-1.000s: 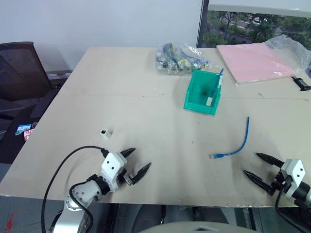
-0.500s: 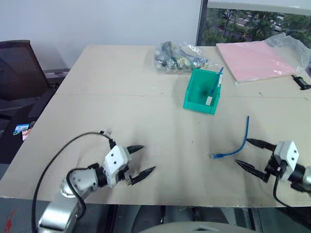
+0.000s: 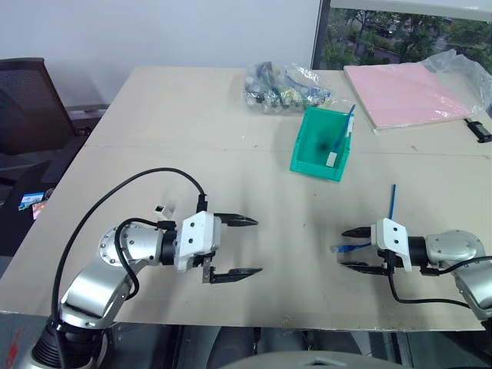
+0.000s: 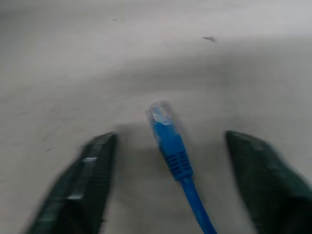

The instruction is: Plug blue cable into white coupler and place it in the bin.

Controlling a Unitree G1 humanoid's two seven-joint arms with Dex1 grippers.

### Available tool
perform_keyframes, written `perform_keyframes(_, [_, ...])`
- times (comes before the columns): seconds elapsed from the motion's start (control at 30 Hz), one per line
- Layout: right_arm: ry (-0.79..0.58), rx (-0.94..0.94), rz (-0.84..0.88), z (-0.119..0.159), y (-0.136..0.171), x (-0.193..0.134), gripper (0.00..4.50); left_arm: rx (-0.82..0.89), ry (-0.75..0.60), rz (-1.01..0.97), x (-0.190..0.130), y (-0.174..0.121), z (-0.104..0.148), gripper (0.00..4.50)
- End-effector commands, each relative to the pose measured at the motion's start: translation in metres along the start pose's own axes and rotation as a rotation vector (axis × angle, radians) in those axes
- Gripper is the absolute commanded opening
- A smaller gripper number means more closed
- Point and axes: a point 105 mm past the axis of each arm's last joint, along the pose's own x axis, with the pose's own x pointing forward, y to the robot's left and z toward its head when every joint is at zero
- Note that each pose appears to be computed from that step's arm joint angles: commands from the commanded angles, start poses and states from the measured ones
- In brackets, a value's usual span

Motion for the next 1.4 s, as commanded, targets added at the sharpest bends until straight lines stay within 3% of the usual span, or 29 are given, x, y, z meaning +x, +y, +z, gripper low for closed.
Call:
perform_keyframes(0.03, [0.011,-0.018,0.01,0.001,-0.005,-0.002,1.57,-0.003,-0.04,-0.024,-0.006,0.003,0.007,4.49])
perform_keyframes(0.13, [0.008,-0.031,0.019,0.002,-0.009,0.001,0.15,-0.03,-0.033,-0.049,-0.009,0.002,0.004,4.49])
perform_keyframes(0.17, [0.004,-0.036,0.021,0.002,-0.011,0.003,0.03,-0.038,-0.03,-0.054,-0.009,0.002,0.003,4.49])
perform_keyframes(0.43, [-0.111,-0.122,0.008,0.043,-0.043,0.049,0.03,-0.087,-0.026,0.022,-0.012,0.017,0.001,4.49])
perform_keyframes(0.7, [-0.116,-0.104,0.02,0.068,-0.069,0.089,0.03,-0.085,0.041,0.143,-0.018,0.047,-0.009,4.49])
perform_keyframes(0.87, [-0.165,-0.049,0.007,0.078,-0.074,0.085,1.99,-0.036,0.085,0.156,-0.008,0.067,-0.017,4.49])
perform_keyframes(0.9, [-0.196,-0.033,0.002,0.081,-0.073,0.079,2.61,-0.028,0.083,0.147,-0.003,0.069,-0.017,4.49])
perform_keyframes(0.97, [-0.266,0.009,0.015,0.086,-0.064,0.063,3.19,-0.004,0.077,0.13,0.008,0.073,-0.016,4.49])
perform_keyframes(1.07, [-0.341,0.096,-0.059,0.08,-0.054,0.036,4.47,0.023,0.069,0.082,0.028,0.077,-0.014,4.49])
perform_keyframes(1.23, [-0.385,0.183,-0.23,0.056,-0.031,0.005,4.47,0.03,0.075,0.018,0.048,0.084,-0.019,4.49])
perform_keyframes(1.4, [-0.385,0.268,-0.313,0.039,-0.004,-0.003,4.47,-0.002,0.081,-0.086,0.065,0.085,-0.032,4.49])
